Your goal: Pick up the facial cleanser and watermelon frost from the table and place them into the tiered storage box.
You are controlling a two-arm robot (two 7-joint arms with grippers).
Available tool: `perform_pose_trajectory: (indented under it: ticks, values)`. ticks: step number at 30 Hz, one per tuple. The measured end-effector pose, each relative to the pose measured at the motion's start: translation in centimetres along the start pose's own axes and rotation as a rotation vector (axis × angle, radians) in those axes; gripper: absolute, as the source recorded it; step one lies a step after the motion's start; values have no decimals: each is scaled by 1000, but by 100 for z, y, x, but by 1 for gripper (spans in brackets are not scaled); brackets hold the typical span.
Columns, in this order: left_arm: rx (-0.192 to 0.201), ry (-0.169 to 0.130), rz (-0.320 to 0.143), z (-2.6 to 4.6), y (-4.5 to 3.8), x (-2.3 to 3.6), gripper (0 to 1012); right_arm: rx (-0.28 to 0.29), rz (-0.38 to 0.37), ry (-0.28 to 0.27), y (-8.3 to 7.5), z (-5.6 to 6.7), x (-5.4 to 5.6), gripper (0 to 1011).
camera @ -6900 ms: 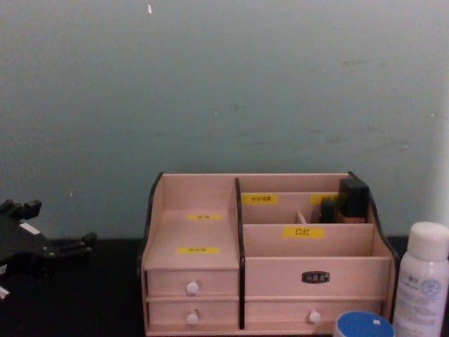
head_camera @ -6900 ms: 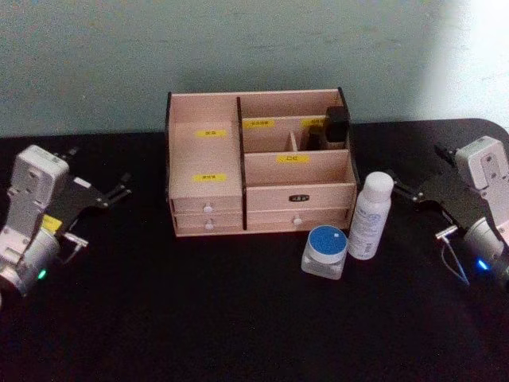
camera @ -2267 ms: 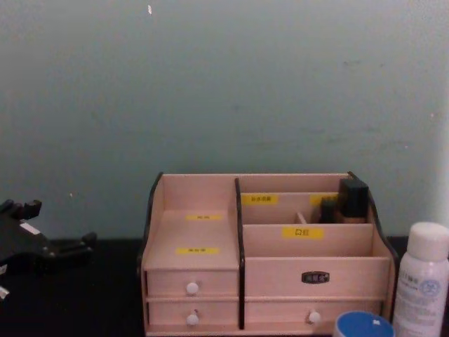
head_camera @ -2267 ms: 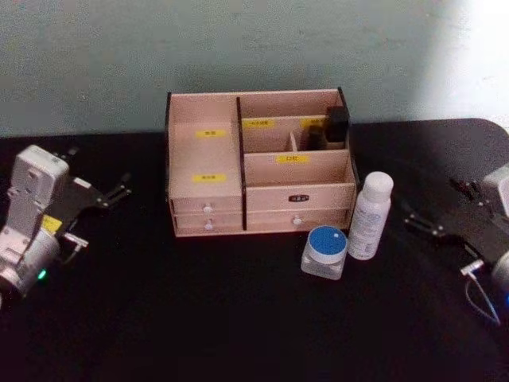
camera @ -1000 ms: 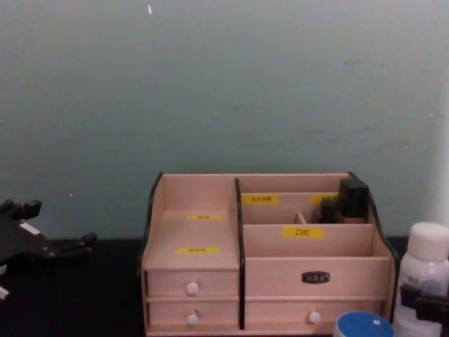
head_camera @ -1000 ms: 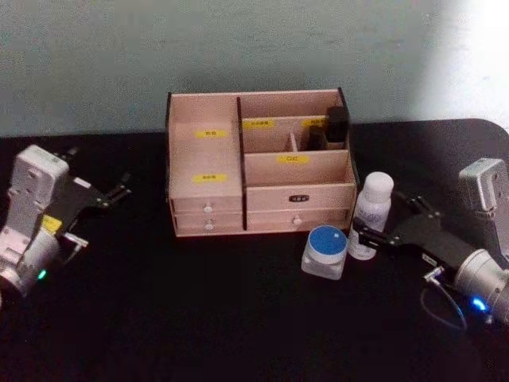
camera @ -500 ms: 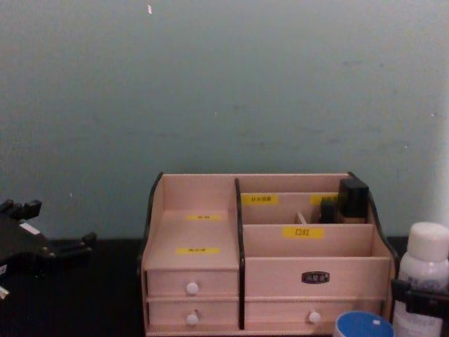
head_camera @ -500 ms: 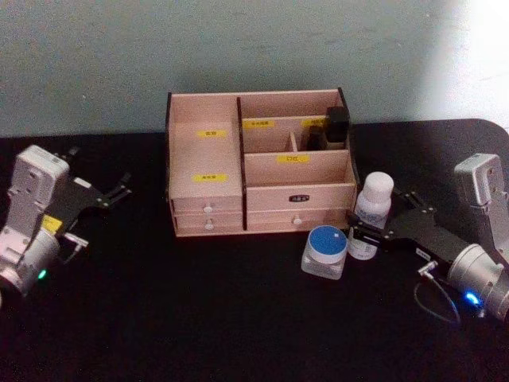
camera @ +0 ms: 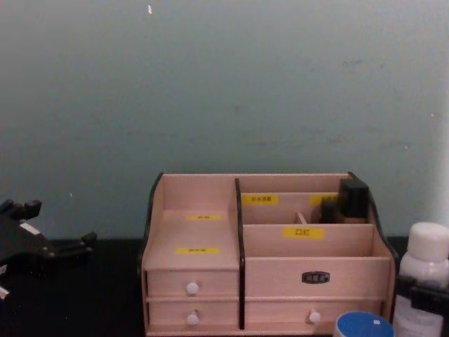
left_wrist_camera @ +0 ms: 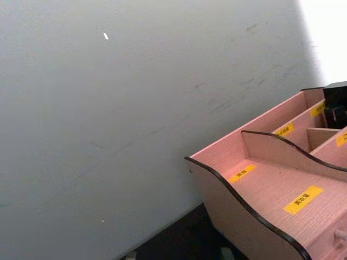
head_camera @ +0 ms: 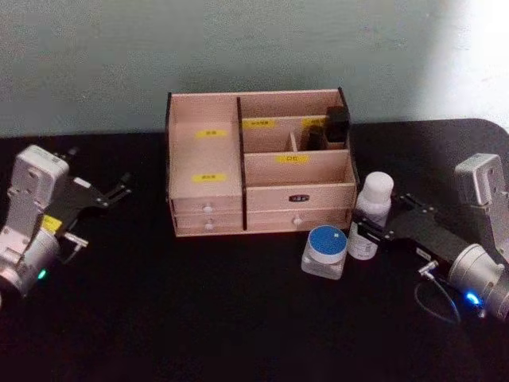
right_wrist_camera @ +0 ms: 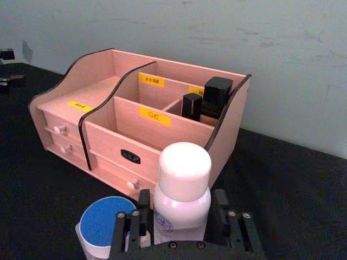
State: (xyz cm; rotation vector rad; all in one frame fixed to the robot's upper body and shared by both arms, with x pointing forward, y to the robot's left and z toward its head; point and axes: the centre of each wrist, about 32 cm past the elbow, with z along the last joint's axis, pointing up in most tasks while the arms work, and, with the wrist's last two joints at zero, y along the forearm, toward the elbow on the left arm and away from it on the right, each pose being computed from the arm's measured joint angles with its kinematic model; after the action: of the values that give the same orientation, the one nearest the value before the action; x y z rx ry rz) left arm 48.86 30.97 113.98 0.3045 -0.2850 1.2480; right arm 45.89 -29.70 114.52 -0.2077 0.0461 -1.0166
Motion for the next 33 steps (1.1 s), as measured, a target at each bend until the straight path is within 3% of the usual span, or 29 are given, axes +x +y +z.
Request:
perform_pose_trajectory:
  ticks: [3,7,21,30,33]
  values:
    - [0,0,0,0,0,0,1001,0,0,0,-1,0,0,664]
    - [0,0,0,0,0,0,1002,0,-1,0,-2,0,0,589]
    - [0,0,0,0,0,0,1001,15,3,9,-64,46,-8,589]
    - [0,0,0,0,0,0,1001,62,27,2,-214,289,-9,589]
    - [0,0,0,0,0,0,1001,89,42,-15,-261,428,5,589]
